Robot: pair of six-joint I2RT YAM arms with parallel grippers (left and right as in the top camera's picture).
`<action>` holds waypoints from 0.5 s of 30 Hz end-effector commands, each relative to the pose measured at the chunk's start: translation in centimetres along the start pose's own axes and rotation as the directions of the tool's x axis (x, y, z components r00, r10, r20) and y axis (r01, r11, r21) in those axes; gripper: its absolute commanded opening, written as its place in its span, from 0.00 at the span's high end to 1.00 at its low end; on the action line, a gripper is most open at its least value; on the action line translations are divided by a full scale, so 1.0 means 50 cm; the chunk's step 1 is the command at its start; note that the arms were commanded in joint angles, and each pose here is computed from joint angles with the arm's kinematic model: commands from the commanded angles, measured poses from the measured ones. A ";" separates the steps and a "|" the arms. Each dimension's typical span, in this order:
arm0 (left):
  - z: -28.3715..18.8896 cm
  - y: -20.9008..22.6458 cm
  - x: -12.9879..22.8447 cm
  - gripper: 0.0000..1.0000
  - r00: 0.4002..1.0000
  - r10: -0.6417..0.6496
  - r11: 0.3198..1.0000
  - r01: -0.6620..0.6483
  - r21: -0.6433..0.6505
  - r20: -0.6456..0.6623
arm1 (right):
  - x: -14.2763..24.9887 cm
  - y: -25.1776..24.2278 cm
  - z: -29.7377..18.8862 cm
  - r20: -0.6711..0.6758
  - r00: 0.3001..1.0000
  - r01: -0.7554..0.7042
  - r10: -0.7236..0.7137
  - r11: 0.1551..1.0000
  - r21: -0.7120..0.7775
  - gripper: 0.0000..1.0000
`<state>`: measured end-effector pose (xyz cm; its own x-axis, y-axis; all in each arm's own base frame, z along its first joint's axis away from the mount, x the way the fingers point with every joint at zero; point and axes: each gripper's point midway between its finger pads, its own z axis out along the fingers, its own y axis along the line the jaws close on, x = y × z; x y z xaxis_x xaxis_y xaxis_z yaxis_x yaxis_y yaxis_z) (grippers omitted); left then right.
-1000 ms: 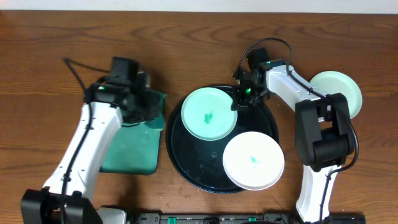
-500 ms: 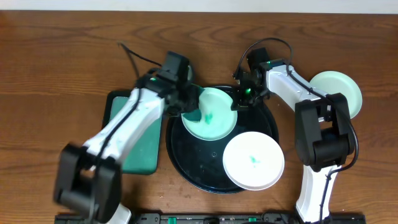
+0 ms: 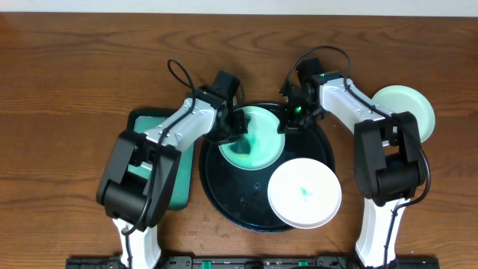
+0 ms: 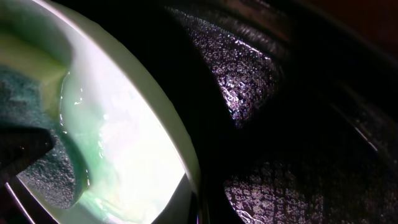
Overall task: Clean dirty plates on tray and stack at the side
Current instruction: 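Scrub the pale green plate with the sponge in the left gripper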
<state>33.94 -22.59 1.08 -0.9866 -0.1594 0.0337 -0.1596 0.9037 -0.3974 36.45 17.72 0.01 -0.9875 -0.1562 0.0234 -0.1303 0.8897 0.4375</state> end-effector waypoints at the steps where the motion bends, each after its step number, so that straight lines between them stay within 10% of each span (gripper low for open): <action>1: 0.072 -0.038 0.097 0.93 0.970 -0.012 0.992 0.041 0.116 -0.243 | 0.052 -0.025 0.061 -0.111 0.993 -0.030 0.035 0.999 0.042 0.99; 15: 0.079 -0.161 0.191 0.93 0.928 0.177 0.949 -0.072 0.308 -0.327 | 0.059 -0.026 0.060 -0.124 0.991 -0.037 0.042 0.998 0.044 0.99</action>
<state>29.56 -31.21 1.64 -0.9884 0.0603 0.1390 -0.0384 0.7879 -0.6147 36.11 17.59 -0.01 -0.9839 -0.1766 0.0289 -0.1468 0.8888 0.4341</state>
